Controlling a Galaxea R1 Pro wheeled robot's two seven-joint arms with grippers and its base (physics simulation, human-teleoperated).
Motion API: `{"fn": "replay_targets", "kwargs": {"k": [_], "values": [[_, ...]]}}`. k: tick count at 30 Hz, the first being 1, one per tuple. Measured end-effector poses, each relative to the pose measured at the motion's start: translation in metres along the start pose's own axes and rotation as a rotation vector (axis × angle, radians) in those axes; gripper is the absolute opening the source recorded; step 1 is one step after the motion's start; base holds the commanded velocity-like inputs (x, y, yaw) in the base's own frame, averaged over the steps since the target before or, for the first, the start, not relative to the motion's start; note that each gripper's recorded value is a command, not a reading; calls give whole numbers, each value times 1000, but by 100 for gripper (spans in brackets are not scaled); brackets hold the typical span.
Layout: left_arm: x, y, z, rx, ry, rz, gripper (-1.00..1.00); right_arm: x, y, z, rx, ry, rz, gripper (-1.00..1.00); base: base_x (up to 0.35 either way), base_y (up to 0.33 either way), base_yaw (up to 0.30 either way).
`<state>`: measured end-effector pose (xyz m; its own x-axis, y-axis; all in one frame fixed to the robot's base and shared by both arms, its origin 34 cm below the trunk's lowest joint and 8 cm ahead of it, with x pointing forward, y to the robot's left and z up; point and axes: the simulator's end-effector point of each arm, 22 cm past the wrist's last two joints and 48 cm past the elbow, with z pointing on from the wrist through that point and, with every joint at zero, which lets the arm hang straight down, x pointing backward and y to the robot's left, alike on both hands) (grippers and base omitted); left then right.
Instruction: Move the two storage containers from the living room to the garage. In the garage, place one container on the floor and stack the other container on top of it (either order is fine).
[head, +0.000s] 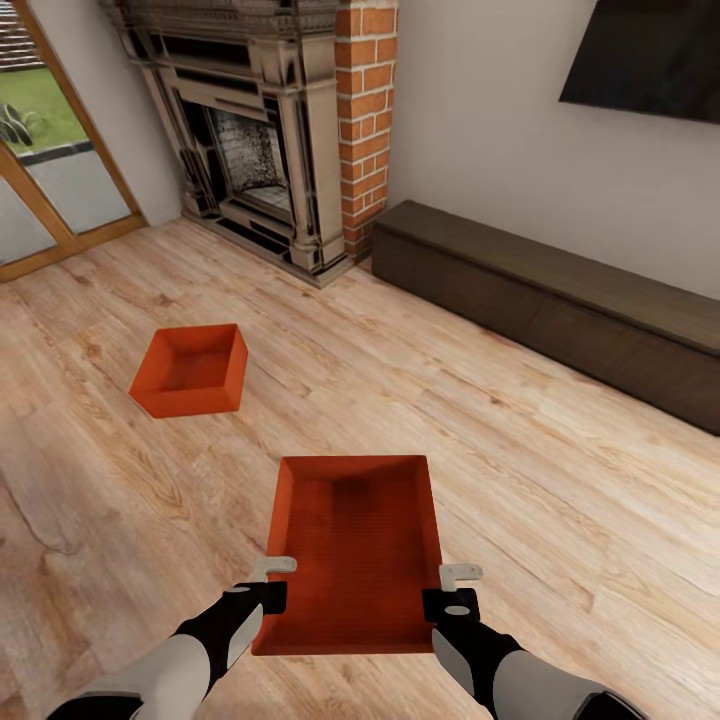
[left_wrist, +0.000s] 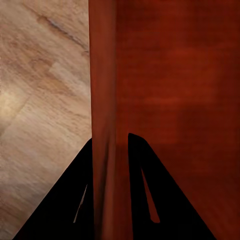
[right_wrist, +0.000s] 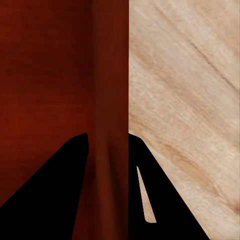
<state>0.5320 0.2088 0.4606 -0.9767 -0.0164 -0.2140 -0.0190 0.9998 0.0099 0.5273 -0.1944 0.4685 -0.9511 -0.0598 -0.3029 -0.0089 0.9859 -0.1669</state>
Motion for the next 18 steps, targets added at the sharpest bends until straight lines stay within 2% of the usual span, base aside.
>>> {"fn": "replay_targets", "kwargs": {"k": [18], "values": [[-4,0,-26,0,1,0,-100,-6,-4,-25,0,1,0,-100,0,0,0]]}}
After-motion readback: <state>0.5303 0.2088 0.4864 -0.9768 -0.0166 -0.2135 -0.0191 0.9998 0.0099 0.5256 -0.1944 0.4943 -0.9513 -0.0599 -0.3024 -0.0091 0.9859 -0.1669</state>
